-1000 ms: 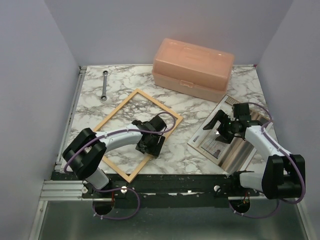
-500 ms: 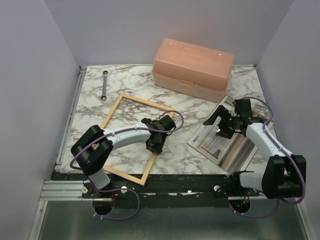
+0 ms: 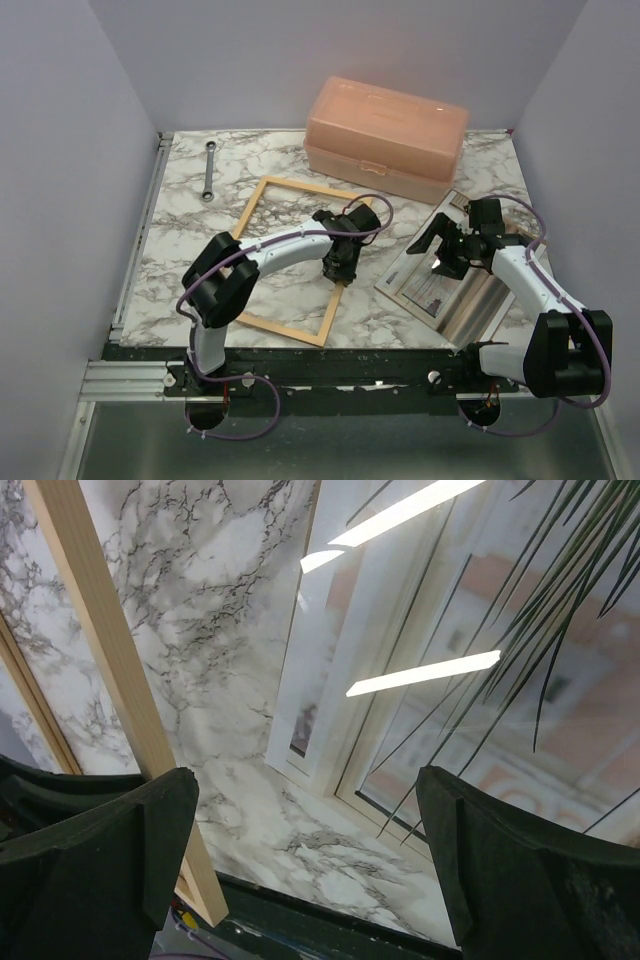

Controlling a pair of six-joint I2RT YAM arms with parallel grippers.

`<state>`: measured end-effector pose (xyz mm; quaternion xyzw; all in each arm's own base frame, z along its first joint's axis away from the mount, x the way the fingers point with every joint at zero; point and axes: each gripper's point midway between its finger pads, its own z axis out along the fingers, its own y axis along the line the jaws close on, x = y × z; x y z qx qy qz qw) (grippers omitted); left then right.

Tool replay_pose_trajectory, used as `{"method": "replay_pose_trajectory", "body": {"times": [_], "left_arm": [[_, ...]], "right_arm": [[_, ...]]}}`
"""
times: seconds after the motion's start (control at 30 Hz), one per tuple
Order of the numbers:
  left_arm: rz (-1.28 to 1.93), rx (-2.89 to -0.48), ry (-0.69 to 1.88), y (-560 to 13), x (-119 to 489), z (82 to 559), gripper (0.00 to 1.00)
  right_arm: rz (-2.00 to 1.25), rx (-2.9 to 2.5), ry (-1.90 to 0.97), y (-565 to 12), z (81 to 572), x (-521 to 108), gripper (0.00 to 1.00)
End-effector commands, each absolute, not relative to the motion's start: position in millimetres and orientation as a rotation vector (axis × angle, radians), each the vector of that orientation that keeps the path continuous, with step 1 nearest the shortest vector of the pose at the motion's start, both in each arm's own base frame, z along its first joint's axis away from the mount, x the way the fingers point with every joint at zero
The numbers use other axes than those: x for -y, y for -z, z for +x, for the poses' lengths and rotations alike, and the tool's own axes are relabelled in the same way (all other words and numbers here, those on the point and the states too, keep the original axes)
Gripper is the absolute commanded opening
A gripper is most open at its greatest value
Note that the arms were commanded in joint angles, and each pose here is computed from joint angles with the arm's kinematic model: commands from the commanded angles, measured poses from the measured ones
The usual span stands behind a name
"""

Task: Put the photo into the frame
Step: Move the photo frame to the center of the board.

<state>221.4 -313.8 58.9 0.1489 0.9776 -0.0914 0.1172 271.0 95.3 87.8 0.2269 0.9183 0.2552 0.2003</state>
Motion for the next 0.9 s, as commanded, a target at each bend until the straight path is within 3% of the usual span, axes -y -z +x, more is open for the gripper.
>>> {"method": "replay_pose_trajectory", "body": {"times": [0.0,0.2,0.43,0.6,0.87], "left_arm": [[0.396,-2.9,0.293,-57,336,226,0.14],[0.389,-2.923,0.266,-46,349,236,0.25],[0.396,-2.92,0.269,-45,344,231,0.61],[0.406,-2.89,0.354,-61,343,224,0.7],[0.383,-2.79,0.516,-94,331,208,0.75]], "right_arm": [[0.596,-2.573,-0.72,-93,268,-97,1.0],[0.592,-2.581,-0.718,-91,265,-96,1.0],[0.584,-2.58,-0.738,-91,265,-99,1.0],[0.555,-2.553,-0.775,-100,266,-102,1.0],[0.536,-2.539,-0.807,-104,259,-106,1.0]]}}
